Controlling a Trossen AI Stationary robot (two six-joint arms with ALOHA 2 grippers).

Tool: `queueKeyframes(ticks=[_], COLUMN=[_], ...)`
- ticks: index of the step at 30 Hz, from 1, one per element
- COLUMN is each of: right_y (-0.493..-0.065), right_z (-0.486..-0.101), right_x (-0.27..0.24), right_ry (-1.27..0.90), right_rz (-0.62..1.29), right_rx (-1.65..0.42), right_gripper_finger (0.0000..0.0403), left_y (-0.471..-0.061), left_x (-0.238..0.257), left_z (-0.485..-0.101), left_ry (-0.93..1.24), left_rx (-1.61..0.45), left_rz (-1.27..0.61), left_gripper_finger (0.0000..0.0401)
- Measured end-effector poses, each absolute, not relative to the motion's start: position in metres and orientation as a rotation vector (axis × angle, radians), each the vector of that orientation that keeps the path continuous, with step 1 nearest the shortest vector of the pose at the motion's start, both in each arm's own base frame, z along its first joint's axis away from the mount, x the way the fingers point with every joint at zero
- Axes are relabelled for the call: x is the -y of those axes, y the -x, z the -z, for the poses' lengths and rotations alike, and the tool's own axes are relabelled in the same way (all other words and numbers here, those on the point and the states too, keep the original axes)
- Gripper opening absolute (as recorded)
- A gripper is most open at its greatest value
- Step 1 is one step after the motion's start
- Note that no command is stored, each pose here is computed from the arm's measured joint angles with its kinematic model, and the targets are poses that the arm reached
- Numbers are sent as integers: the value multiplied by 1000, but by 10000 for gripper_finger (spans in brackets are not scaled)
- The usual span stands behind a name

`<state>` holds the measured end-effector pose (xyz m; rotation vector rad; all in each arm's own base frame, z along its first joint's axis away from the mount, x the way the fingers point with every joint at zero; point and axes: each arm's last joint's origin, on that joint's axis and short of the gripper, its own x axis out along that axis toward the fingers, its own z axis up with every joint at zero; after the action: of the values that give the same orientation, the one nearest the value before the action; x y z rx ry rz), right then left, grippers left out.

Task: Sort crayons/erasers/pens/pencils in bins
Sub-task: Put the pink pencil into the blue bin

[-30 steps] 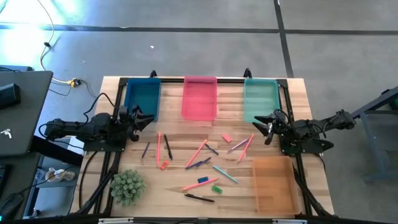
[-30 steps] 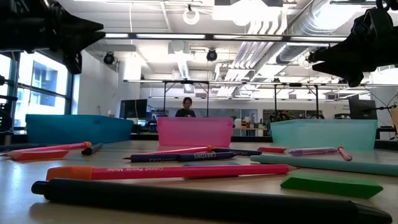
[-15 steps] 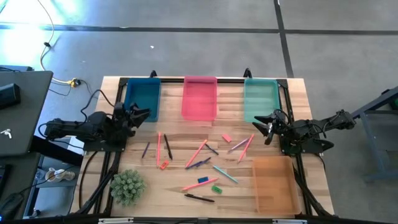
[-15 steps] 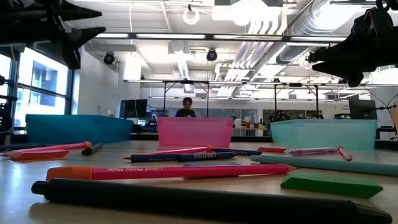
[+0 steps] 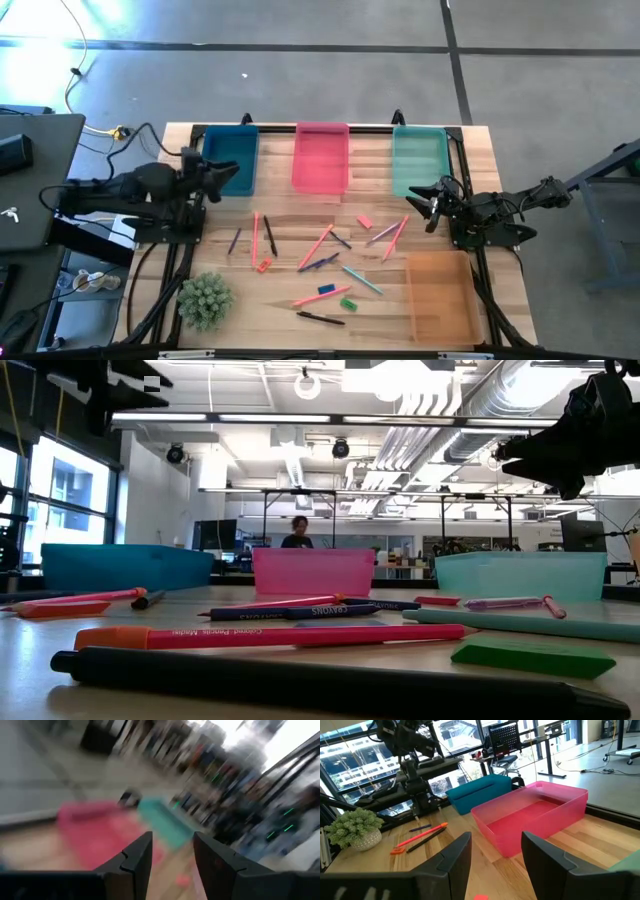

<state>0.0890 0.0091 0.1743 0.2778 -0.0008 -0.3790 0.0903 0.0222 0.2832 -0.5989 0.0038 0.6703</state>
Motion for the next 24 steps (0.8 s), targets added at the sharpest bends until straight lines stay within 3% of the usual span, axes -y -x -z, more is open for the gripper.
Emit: queueKeyframes(ticks=[12, 24], right_y=[-89, -89], right_z=[-177, -178], right_x=[-9, -9], right_ry=[-290, -540], right_rz=[375, 369], right_rx=[23, 82], right_gripper_finger=[165, 165], left_y=[-132, -168], left_x=[-20, -20], left_z=[-284, -254], left_ry=[887, 1071], left_rx=[-514, -726], left_rz=[-775, -930], left_gripper_finger=[131, 131])
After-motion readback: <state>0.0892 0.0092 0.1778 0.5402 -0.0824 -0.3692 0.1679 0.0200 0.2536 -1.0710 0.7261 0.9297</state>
